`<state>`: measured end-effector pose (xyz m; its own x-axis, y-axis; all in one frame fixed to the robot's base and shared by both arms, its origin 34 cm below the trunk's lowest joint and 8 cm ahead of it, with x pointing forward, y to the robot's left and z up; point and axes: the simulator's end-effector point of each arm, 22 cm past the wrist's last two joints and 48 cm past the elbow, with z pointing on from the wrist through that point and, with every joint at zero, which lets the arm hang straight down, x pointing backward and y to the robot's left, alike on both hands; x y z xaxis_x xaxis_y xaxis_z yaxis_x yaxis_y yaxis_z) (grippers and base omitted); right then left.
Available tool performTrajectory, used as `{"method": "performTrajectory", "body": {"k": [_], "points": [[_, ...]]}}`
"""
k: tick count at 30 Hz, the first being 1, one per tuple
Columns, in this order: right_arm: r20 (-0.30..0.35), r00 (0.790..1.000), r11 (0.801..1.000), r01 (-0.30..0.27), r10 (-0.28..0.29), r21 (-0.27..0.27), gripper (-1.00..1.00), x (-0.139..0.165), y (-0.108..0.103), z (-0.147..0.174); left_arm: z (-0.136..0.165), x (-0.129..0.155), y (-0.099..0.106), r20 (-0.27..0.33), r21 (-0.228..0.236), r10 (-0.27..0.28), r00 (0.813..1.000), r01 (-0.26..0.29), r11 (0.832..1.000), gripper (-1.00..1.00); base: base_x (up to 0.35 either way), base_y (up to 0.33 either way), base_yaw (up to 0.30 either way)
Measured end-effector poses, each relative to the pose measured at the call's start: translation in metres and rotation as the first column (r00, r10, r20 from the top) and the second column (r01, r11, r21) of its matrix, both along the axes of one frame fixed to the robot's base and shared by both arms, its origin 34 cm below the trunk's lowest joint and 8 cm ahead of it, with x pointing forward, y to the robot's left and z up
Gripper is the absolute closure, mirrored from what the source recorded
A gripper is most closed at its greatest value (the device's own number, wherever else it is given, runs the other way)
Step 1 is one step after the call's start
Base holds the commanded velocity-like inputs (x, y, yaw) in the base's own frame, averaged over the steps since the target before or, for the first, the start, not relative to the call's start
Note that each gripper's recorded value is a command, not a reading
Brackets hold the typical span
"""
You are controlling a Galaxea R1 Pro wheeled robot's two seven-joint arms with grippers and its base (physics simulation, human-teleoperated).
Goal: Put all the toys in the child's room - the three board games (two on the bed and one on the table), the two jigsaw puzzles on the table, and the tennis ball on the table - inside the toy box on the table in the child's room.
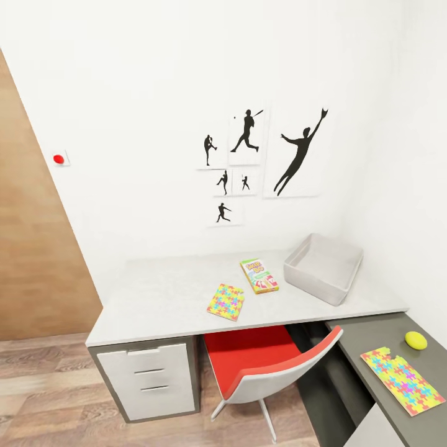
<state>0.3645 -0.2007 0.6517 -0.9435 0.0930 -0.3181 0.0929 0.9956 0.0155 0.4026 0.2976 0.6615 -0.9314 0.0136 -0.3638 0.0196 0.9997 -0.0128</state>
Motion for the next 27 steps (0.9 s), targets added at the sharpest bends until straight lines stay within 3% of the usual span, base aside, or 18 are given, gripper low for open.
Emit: {"method": "performTrajectory", "body": {"k": [18, 27], "points": [[0.019, 1.000, 1.000, 0.002, -0.002, 0.000, -1.00, 0.004, -0.002, 0.001, -0.002, -0.005, 0.005, -0.009, -0.010, 0.011, 1.000, -0.011, 1.000, -1.00, 0.000, 0.000, 0.000], [0.045, 0.999, 1.000, 0.004, -0.004, -0.002, -1.00, 0.013, -0.006, 0.005, 0.002, -0.003, 0.006, -0.017, -0.074, -0.007, 1.000, 0.005, 0.997, -1.00, 0.000, 0.000, 0.000]]}}
